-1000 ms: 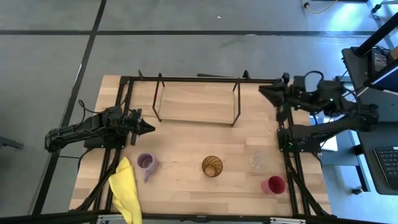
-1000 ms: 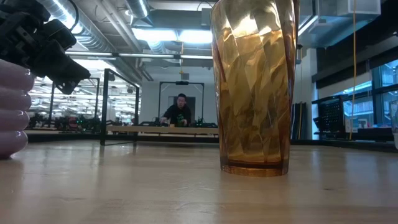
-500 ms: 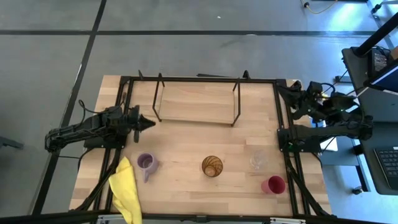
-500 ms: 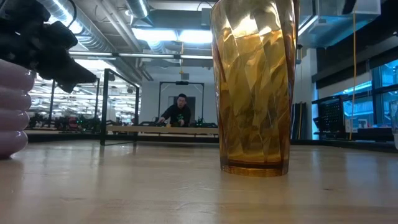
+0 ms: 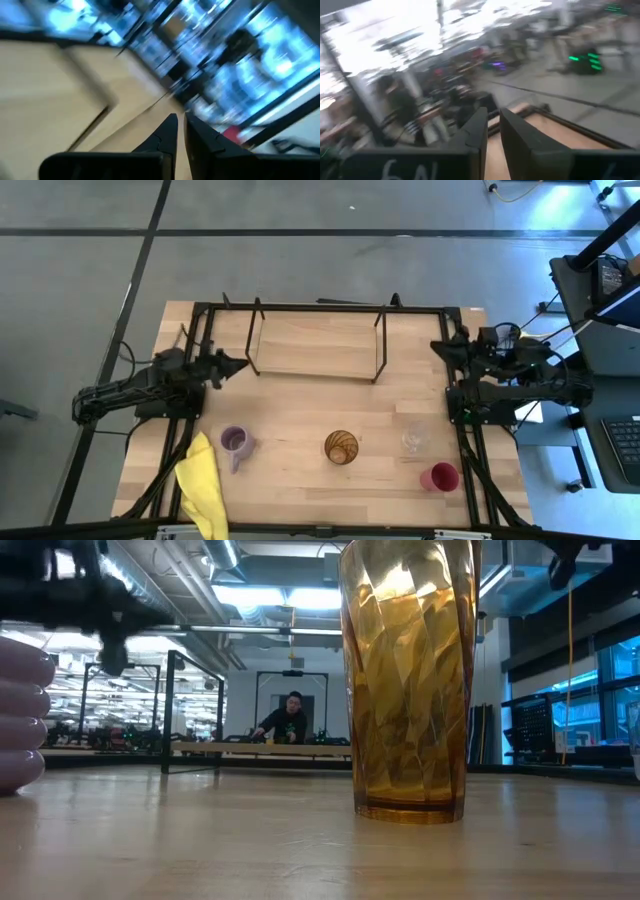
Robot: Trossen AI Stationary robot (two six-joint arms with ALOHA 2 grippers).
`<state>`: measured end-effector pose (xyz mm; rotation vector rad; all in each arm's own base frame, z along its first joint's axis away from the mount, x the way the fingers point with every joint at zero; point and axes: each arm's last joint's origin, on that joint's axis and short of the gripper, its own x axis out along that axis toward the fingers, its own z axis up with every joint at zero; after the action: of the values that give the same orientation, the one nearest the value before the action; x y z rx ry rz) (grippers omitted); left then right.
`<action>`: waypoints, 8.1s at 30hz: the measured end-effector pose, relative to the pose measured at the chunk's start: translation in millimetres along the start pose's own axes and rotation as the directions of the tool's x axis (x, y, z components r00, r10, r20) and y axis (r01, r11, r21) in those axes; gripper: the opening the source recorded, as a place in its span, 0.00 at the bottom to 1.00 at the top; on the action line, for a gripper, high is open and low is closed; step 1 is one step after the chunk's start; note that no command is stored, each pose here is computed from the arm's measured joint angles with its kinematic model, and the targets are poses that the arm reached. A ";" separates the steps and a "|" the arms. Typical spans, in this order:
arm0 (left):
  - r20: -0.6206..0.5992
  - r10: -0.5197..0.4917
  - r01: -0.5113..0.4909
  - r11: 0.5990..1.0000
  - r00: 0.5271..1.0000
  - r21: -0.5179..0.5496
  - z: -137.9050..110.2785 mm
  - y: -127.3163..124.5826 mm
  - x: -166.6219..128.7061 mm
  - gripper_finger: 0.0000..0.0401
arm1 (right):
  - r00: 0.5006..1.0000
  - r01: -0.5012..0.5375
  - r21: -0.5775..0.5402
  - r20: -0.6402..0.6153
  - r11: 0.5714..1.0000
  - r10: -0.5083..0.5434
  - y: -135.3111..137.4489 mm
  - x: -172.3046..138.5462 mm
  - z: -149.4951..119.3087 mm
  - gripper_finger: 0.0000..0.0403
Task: Stack small to large cups/mugs on shelf
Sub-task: Put the brown cup on the shelf
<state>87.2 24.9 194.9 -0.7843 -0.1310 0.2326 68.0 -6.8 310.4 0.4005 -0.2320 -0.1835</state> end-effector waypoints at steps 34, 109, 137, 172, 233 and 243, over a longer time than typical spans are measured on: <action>-0.413 -0.314 0.401 0.906 0.855 0.140 126.8 -181.4 128.1 0.07 | 0.816 -0.436 -0.084 0.383 0.896 0.433 -20.5 -13.3 -65.9 0.15; -0.760 0.459 0.455 0.613 0.460 0.646 17.0 -216.5 234.7 0.03 | 0.874 -0.404 -0.160 0.225 0.901 0.432 -27.0 -6.1 -89.6 0.15; -0.802 0.410 0.227 0.812 0.434 0.538 -61.1 -215.1 286.9 0.39 | 0.874 -0.403 -0.162 0.224 0.901 0.432 -27.0 -6.1 -89.6 0.15; -0.743 0.589 0.189 0.728 0.320 0.659 -90.9 -180.3 298.1 0.24 | 0.881 -0.399 -0.158 0.206 0.903 0.426 -27.5 -5.4 -91.3 0.15; -0.488 0.853 -0.783 0.428 0.186 0.450 156.9 -40.3 161.9 0.02 | 0.891 -0.411 -0.152 0.144 0.899 0.431 -28.5 -3.9 -96.8 0.15; -0.494 0.855 -0.757 0.427 0.158 0.495 149.8 -24.1 178.9 0.02 | 0.891 -0.411 -0.152 0.142 0.899 0.431 -28.6 -3.8 -96.9 0.15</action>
<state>233.6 156.4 322.6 -0.6828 1.1264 0.9745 85.6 3.4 211.4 0.2077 -0.4718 0.1985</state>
